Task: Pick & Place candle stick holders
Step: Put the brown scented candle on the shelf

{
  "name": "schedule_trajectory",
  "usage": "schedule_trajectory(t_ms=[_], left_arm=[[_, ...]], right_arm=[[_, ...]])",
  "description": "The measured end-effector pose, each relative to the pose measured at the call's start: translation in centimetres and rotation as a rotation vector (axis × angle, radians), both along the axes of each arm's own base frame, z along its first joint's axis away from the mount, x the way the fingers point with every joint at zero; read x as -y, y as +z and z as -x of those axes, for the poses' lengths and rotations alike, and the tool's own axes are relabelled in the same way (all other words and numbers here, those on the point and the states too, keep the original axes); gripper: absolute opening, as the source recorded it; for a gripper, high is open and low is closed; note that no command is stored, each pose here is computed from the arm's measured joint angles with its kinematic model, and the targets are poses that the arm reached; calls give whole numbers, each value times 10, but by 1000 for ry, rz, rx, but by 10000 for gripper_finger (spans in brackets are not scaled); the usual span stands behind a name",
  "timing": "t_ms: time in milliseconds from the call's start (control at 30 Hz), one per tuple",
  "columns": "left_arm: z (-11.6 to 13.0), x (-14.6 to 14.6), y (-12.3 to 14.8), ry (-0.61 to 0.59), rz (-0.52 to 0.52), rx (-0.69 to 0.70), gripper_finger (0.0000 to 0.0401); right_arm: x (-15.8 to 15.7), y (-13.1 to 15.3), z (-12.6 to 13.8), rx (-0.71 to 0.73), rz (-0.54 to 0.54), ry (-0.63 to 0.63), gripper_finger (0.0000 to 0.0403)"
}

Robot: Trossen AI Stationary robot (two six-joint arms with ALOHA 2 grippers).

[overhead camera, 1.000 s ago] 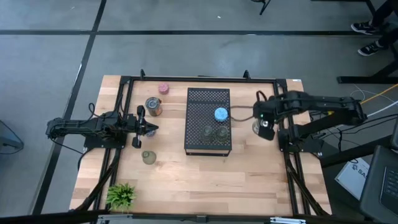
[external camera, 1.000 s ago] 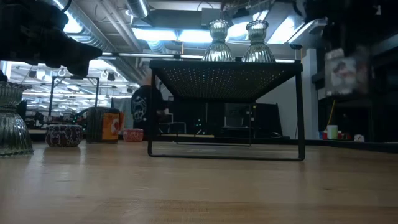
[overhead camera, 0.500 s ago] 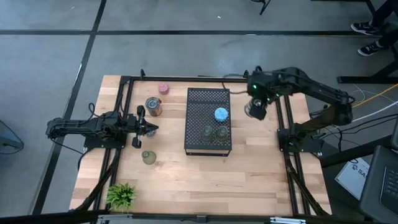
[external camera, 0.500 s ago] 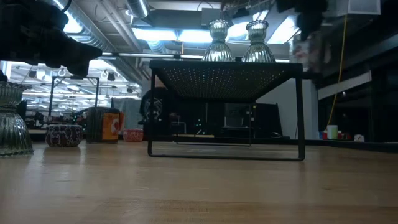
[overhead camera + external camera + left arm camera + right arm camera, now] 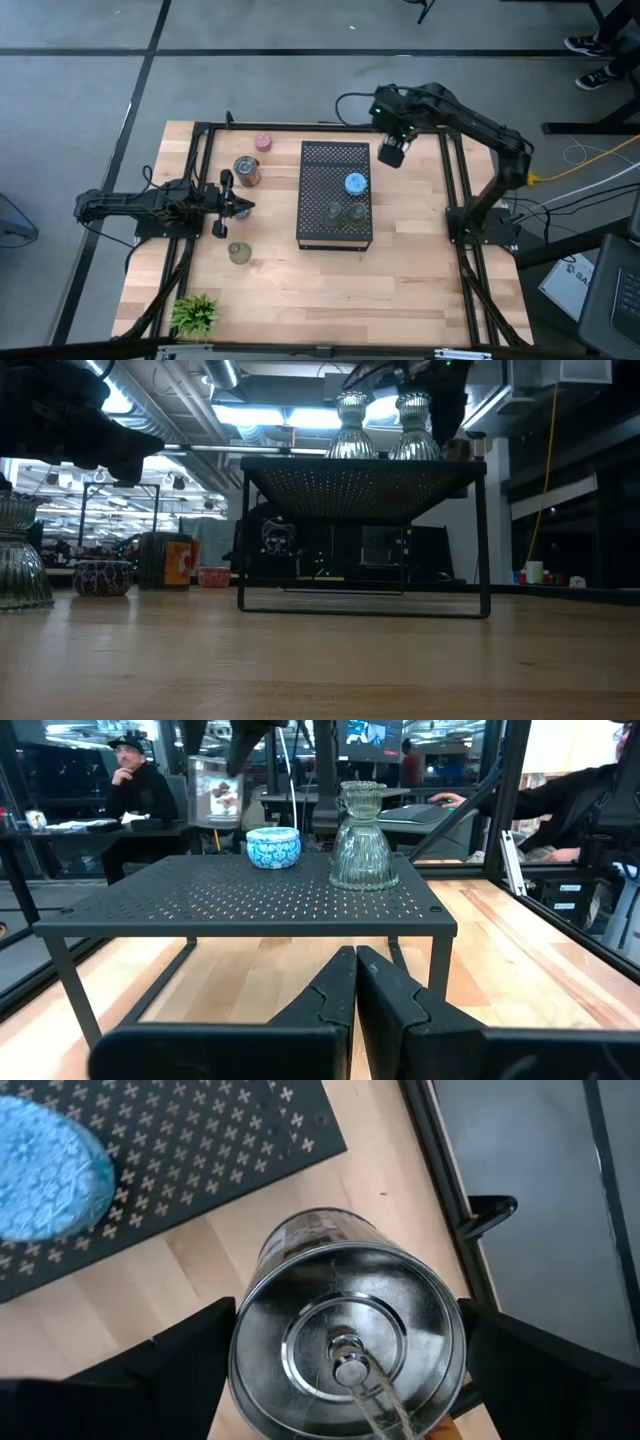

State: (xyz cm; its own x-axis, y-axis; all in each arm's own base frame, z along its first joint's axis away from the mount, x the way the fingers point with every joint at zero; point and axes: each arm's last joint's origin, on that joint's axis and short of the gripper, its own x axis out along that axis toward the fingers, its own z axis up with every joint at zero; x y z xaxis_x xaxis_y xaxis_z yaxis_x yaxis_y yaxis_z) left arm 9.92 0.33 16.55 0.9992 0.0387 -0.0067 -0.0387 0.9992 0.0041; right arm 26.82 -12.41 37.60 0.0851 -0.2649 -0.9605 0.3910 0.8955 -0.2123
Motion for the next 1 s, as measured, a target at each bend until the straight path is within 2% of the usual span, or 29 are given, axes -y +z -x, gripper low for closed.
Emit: schedule_trajectory(t_ms=[400, 1000], left_arm=[[0, 0, 0, 0, 0, 0, 6], [0, 0, 0, 0, 0, 0, 6]], right_arm=[[19, -6, -23, -2, 15, 57, 352], [15, -2, -33, 53, 58, 184, 352]])
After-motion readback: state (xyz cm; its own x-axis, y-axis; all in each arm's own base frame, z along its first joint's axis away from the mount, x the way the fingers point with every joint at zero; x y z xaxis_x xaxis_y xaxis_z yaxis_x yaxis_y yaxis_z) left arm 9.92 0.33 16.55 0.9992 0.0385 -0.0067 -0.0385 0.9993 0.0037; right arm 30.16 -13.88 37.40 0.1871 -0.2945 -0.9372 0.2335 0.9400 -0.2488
